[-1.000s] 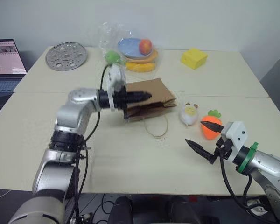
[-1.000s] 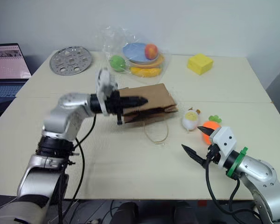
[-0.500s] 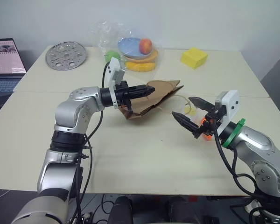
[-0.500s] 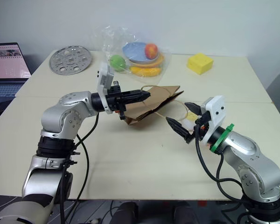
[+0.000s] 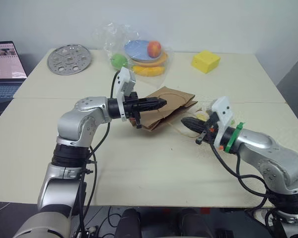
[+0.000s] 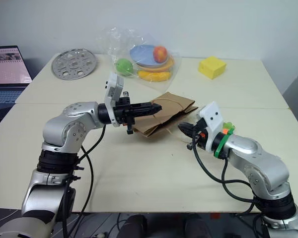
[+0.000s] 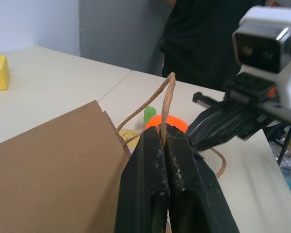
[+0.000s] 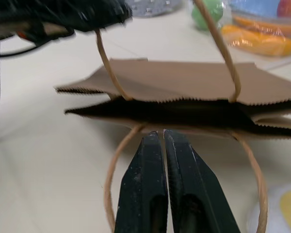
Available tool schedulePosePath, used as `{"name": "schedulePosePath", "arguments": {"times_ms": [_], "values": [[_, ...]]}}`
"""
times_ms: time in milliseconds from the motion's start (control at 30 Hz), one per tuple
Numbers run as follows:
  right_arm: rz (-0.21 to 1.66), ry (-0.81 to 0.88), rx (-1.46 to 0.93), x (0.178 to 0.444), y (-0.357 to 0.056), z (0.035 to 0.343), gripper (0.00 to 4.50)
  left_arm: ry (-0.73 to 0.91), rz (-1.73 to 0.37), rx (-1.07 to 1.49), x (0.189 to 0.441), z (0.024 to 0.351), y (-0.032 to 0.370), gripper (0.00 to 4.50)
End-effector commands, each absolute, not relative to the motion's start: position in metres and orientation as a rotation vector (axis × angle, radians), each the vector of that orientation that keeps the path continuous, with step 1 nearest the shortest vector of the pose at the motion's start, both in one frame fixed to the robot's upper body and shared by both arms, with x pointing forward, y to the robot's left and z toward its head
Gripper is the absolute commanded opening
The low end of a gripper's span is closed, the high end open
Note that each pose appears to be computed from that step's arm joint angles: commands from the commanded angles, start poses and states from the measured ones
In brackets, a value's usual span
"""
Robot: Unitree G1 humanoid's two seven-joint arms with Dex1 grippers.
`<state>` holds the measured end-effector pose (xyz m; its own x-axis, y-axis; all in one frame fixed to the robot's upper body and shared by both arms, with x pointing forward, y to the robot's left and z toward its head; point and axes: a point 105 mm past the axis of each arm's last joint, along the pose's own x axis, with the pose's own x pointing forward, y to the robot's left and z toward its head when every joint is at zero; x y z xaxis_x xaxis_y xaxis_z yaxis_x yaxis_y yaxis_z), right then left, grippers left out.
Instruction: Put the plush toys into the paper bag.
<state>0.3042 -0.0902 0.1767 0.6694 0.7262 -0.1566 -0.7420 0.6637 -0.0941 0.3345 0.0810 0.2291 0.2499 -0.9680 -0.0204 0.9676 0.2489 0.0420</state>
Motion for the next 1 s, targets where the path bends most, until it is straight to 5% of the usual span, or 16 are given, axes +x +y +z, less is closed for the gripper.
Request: {"name": "schedulePosePath", "arguments": {"times_ms": [33,600,1000], "values": [[0.815,0.016,-0.136,0.319,-0.077,0.189,0.04,-0.061,-1.359,0.079,0.325,0.243,0.081,0.0],[0.816,0.022,-0.14,0.339,-0.058,0.163,0.04,-0.079,-1.381,-0.009,0.317,0.255,0.077,0.0],[0.833,0.167,-0.252,0.333,-0.043,0.103,0.04,-0.244,-1.251,-0.127,0.35,0.322,0.089,0.0]]}}
